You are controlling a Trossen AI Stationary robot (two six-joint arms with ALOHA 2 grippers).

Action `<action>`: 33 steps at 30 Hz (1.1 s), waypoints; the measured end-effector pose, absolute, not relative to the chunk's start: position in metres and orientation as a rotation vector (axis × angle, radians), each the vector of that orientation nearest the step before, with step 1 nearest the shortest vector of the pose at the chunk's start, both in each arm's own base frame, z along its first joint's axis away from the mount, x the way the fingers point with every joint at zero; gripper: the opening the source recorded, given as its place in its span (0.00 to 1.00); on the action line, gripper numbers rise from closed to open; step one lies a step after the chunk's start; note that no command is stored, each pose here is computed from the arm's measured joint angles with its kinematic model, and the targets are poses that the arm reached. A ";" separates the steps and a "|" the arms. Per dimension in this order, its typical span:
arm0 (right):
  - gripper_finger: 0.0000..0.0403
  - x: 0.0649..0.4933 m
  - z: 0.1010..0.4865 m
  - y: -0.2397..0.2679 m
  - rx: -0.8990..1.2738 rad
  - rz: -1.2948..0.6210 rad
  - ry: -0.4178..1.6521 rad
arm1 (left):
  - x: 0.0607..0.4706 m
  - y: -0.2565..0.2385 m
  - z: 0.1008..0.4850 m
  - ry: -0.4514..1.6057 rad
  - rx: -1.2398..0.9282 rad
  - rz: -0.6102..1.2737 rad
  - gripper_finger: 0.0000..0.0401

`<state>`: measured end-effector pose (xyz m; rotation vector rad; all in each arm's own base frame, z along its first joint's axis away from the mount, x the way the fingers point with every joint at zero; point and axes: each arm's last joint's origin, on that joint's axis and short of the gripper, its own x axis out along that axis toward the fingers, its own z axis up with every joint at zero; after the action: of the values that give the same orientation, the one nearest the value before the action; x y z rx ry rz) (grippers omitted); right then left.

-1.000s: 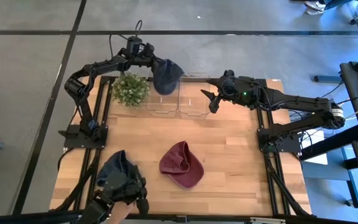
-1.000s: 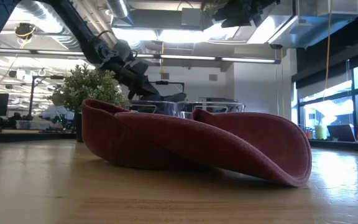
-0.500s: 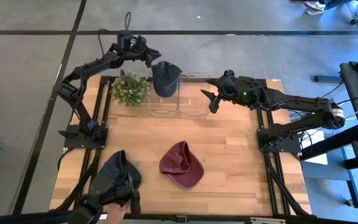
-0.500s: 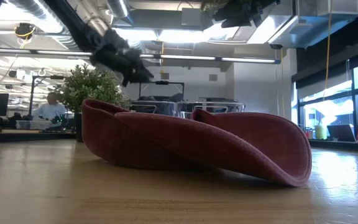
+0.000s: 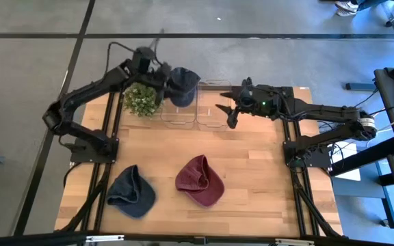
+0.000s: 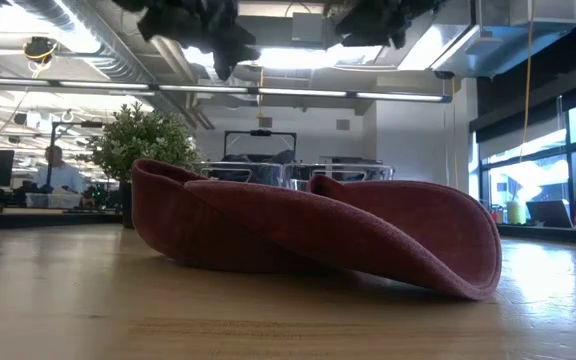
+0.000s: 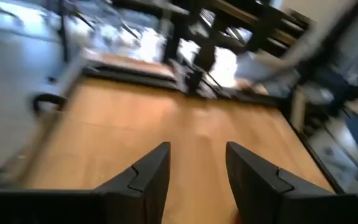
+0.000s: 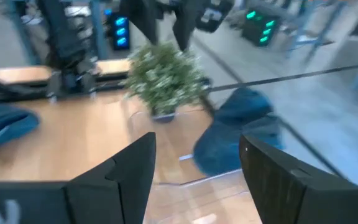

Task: Pick & Place hat
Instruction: Put the red cap into the right transparent bin

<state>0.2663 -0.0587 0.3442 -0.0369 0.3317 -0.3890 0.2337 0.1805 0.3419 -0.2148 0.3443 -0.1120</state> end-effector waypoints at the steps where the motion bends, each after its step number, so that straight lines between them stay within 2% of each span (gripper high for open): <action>1: 0.57 0.269 0.341 -0.059 -0.034 -0.375 0.347 | 0.237 0.171 0.341 0.374 -0.222 -0.133 0.38; 8: 0.57 0.288 0.320 -0.057 -0.014 -0.261 0.420 | 0.255 0.111 0.325 0.599 -0.275 -0.307 0.38; 15: 0.57 0.293 0.309 -0.032 0.111 -0.146 0.496 | 0.263 0.063 0.312 0.838 -0.269 -0.222 0.38; 26: 0.57 0.282 0.285 0.036 0.560 -0.078 0.790 | 0.272 0.007 0.270 0.887 -0.309 -0.337 0.38; 33: 0.57 0.274 0.246 0.090 0.702 -0.061 0.849 | 0.269 -0.026 0.243 0.918 -0.355 -0.398 0.38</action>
<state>0.2744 0.0898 0.2459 0.7017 0.8486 -0.0607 0.2688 -0.0260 0.2429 -0.3553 0.9183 -0.3979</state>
